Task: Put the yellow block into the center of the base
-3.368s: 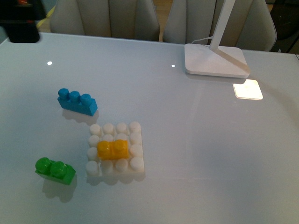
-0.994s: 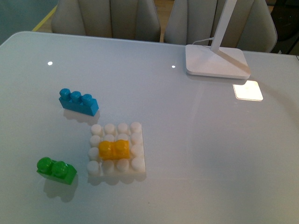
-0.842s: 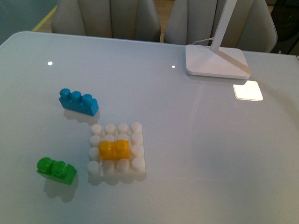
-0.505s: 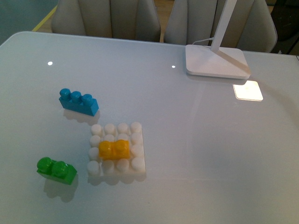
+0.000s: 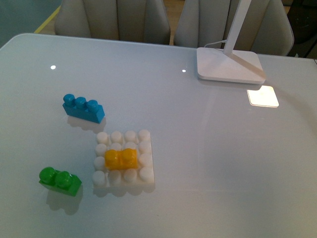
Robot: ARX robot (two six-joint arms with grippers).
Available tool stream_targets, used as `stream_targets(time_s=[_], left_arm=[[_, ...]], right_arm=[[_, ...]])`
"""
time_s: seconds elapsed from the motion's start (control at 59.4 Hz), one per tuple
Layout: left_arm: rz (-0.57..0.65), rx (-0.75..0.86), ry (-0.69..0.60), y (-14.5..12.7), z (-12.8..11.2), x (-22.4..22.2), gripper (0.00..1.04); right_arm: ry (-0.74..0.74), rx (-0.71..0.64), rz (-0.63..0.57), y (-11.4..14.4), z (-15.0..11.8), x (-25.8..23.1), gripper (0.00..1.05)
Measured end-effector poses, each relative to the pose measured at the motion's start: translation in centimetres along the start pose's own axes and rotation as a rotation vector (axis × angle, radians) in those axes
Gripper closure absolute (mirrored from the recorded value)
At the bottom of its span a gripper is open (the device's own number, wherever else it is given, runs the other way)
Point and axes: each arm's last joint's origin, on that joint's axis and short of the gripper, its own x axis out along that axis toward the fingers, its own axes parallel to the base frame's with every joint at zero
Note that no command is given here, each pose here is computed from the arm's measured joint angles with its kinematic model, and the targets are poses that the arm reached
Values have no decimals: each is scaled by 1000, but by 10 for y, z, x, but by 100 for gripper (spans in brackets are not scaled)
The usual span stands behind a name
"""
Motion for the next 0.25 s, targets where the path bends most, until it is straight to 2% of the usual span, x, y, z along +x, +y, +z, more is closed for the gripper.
stream_targets(time_s=[0.253], left_arm=[[0,0,0,0,0,0,7]], right_arm=[[0,0,0,0,0,0,9]])
